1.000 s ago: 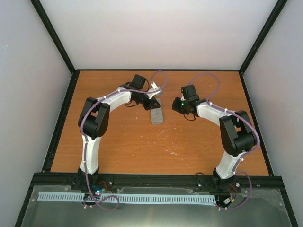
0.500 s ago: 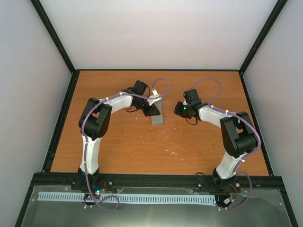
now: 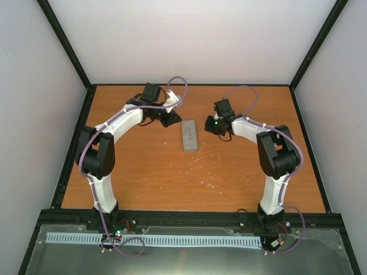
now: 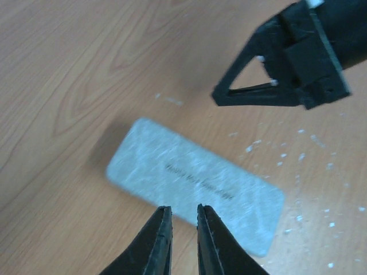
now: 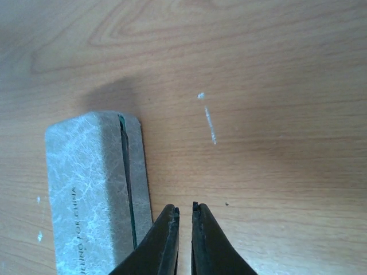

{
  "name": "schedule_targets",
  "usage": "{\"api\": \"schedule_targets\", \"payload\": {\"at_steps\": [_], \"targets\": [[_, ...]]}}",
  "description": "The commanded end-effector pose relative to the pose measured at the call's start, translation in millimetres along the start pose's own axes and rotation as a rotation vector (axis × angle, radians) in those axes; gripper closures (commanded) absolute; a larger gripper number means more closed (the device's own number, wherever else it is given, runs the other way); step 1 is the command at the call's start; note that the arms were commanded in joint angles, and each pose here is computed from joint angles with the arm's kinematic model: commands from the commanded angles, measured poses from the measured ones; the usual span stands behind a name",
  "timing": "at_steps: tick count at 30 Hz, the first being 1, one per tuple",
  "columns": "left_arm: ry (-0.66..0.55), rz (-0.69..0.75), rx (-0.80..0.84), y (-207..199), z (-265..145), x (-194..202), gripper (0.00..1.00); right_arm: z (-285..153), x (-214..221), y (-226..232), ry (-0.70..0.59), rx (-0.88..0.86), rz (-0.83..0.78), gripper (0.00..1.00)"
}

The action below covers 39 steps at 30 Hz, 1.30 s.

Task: Organize the sunglasses
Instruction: Adjust the sunglasses case at the center of the board.

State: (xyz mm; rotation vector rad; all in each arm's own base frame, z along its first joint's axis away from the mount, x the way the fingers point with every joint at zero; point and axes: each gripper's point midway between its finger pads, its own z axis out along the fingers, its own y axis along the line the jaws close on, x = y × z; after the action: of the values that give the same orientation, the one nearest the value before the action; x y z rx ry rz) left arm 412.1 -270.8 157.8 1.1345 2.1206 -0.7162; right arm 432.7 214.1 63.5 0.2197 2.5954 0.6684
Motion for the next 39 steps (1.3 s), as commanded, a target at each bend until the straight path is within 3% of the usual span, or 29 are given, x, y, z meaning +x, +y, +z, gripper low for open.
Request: {"api": "schedule_targets", "payload": {"at_steps": [1,11,21,30,33,36,38,39], "targets": [[0.096,-0.051,-0.048,23.1,5.0,30.6,0.84,18.4,26.9,2.0,0.105,0.044,-0.014,0.93],[0.095,-0.055,-0.054,24.1,3.8,30.7,0.84,38.6,76.4,12.0,0.236,0.072,-0.056,0.95],[0.08,-0.058,-0.055,10.6,-4.8,44.1,0.84,27.1,120.8,64.3,0.308,-0.029,-0.133,0.95],[0.053,-0.054,-0.079,-0.8,-19.7,50.7,0.81,11.9,109.2,107.9,0.225,-0.139,-0.189,0.95],[0.03,-0.051,-0.091,-0.9,-28.7,42.0,0.69,-18.3,87.5,105.5,0.13,-0.122,-0.201,0.94],[-0.024,-0.047,-0.102,1.5,-44.2,18.2,0.36,-64.4,54.3,80.1,0.017,-0.071,-0.162,0.87],[-0.07,-0.048,-0.107,2.2,-57.0,-2.8,0.03,-95.8,30.8,54.1,-0.053,-0.019,-0.133,0.82],[-0.093,-0.045,-0.109,1.7,-63.7,-14.0,0.01,-110.8,21.0,39.5,-0.078,0.014,-0.118,0.8]]}}
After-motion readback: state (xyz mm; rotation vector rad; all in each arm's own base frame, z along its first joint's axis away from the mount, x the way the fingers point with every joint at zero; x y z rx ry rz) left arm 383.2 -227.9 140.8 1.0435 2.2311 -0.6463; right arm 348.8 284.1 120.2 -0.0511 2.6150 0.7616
